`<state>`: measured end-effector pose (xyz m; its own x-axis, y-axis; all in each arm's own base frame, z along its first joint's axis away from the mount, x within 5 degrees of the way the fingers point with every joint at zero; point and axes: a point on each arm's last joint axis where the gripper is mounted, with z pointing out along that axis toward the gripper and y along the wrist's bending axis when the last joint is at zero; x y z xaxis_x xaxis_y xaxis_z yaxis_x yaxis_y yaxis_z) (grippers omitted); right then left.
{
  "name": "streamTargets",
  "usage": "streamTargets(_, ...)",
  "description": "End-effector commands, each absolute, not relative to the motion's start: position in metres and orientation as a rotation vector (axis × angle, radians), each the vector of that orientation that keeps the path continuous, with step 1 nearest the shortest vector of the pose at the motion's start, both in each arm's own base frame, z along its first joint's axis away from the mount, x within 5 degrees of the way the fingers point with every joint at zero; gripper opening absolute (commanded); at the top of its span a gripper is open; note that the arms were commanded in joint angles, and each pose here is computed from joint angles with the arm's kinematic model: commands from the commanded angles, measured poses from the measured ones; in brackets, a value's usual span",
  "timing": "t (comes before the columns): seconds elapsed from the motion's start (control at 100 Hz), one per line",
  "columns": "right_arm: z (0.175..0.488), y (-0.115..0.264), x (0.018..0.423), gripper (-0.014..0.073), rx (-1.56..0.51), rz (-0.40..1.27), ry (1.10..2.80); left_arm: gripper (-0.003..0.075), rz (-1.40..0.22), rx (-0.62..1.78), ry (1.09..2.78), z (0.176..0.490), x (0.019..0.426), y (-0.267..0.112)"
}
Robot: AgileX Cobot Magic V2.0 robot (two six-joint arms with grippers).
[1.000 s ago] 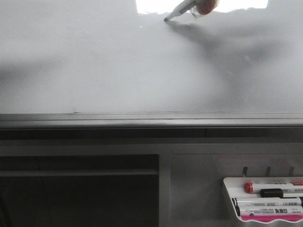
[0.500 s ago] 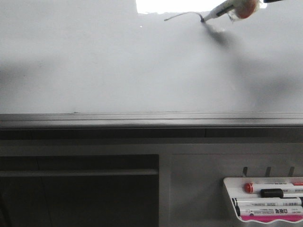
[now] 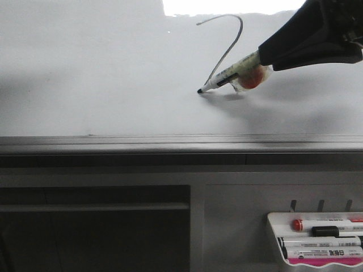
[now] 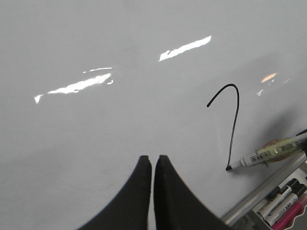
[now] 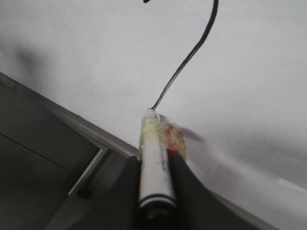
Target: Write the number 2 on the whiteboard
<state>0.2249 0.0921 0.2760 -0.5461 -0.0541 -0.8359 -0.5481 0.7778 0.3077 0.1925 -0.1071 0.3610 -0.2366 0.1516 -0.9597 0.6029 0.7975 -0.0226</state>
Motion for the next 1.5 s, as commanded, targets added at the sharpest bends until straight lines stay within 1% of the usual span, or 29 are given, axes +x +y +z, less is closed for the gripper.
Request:
streamTargets(0.0,0.284,0.086,0.231,-0.0062,-0.369,0.605,2.026,-0.002,-0.47,0.509,1.722,0.378,0.191,-0.103)
streamTargets(0.12,0.282,0.078,0.22,-0.0062,-0.313,0.547,2.018,-0.002,-0.471,0.51,1.723,0.377,0.191,-0.103)
streamTargets(0.29,0.278,0.059,0.188,-0.0062,-0.2,0.439,1.967,-0.002,-0.48,0.502,1.724,0.378,0.191,-0.103)
streamTargets(0.35,0.279,0.056,0.177,-0.0062,-0.197,0.434,1.941,-0.002,-0.484,0.499,1.724,0.378,0.191,-0.103)
streamTargets(0.4,0.281,0.057,0.168,-0.0062,-0.221,0.463,1.919,-0.002,-0.484,0.499,1.724,0.378,0.191,-0.103)
streamTargets(0.55,0.303,0.073,0.147,-0.0062,-0.396,0.669,1.837,-0.002,-0.531,0.483,1.737,0.378,0.19,-0.105)
streamTargets(0.63,0.315,0.076,0.144,-0.0062,-0.42,0.719,1.805,-0.002,-0.55,0.5,1.743,0.377,0.188,-0.107)
streamTargets(0.73,0.33,0.079,0.144,-0.0062,-0.445,0.751,1.773,-0.0019,-0.58,0.596,1.721,0.376,0.18,-0.119)
streamTargets(0.82,0.341,0.084,0.149,-0.0062,-0.519,0.778,1.773,-0.0015,-0.59,0.731,1.665,0.377,0.17,-0.133)
streamTargets(0.86,0.345,0.087,0.152,-0.0062,-0.549,0.797,1.792,0.0006,-0.589,0.8,1.631,0.377,0.165,-0.14)
streamTargets(0.91,0.347,0.09,0.156,-0.0062,-0.588,0.81,1.819,0.0055,-0.598,0.846,1.603,0.377,0.159,-0.147)
streamTargets(0.96,0.35,0.092,0.159,-0.0062,-0.631,0.821,1.842,0.0118,-0.618,0.869,1.589,0.378,0.155,-0.152)
streamTargets(1.01,0.352,0.095,0.162,-0.0062,-0.678,0.834,1.857,0.0204,-0.638,0.891,1.576,0.378,0.15,-0.158)
streamTargets(1.03,0.354,0.096,0.163,-0.0062,-0.698,0.839,1.86,0.0226,-0.643,0.898,1.575,0.377,0.15,-0.159)
streamTargets(1.08,0.357,0.098,0.165,-0.0062,-0.73,0.859,1.863,0.0316,-0.661,0.92,1.567,0.376,0.146,-0.164)
streamTargets(1.15,0.362,0.1,0.166,-0.0062,-0.765,0.873,1.858,0.0398,-0.677,0.953,1.568,0.373,0.144,-0.172)
streamTargets(1.19,0.365,0.101,0.167,-0.0062,-0.783,0.878,1.853,0.0414,-0.68,0.978,1.569,0.37,0.143,-0.176)
streamTargets(1.39,0.369,0.103,0.164,-0.0062,-0.875,0.9,1.86,0.0405,-0.689,1.114,1.55,0.356,0.137,-0.2)
streamTargets(1.49,0.368,0.104,0.161,-0.0062,-0.903,0.926,1.865,0.0405,-0.667,1.107,1.556,0.352,0.141,-0.205)
